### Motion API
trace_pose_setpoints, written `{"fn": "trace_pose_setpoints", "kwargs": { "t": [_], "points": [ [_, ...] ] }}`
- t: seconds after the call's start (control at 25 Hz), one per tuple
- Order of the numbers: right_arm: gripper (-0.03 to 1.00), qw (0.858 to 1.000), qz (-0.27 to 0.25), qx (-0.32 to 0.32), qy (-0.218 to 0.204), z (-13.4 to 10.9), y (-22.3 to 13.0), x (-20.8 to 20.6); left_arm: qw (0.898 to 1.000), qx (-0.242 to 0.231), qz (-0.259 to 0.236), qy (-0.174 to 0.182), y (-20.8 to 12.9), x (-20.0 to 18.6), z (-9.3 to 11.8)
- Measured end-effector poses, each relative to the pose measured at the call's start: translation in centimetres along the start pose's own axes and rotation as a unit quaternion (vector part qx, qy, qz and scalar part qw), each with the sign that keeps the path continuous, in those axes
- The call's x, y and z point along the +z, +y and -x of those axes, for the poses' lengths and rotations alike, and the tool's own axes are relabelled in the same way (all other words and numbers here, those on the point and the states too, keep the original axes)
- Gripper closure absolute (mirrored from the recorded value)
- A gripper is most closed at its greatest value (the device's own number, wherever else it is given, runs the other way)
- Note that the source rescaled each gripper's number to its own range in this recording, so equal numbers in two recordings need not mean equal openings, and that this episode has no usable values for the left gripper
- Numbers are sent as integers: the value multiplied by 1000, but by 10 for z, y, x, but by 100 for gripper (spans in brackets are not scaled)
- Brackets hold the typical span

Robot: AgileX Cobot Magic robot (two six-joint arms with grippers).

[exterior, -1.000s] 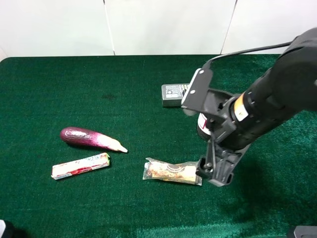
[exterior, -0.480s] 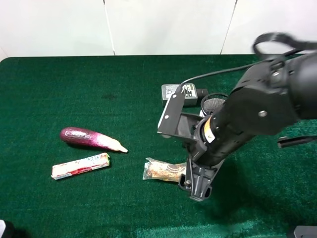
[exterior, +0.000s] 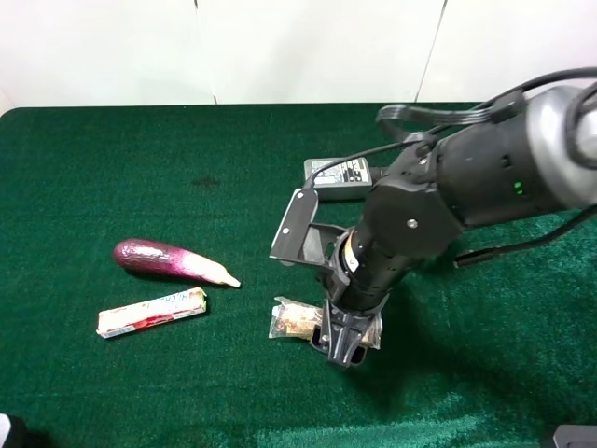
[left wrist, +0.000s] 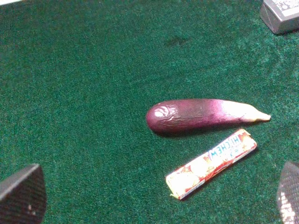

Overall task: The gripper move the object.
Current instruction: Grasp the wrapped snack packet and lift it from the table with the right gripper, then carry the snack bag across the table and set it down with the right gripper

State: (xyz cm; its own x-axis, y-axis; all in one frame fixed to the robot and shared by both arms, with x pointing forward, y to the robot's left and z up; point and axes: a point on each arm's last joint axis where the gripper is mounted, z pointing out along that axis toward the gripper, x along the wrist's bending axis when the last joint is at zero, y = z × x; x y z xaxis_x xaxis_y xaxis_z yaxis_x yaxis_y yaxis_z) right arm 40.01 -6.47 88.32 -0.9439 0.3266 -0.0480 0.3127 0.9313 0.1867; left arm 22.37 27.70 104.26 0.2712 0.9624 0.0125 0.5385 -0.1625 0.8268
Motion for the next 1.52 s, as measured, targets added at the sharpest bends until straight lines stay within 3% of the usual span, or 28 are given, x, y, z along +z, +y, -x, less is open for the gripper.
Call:
{"fn": "trace_pose_setpoints", "kwargs": {
  "t": [0.56,0.68,1.24,1.52],
  "points": [
    [4,1000,-10,-1,0,0,-1,14,1000,0,0,0,0,0,0],
    [16,1000,-10,10,-1,1,-1,14,1000,0,0,0,0,0,0],
    [93,1000,-19,16,-1,1,-2,16,1000,0,0,0,0,0,0],
    [94,1000,-22,17,0,1,-2,16,1000,0,0,0,0,0,0]
  ]
}}
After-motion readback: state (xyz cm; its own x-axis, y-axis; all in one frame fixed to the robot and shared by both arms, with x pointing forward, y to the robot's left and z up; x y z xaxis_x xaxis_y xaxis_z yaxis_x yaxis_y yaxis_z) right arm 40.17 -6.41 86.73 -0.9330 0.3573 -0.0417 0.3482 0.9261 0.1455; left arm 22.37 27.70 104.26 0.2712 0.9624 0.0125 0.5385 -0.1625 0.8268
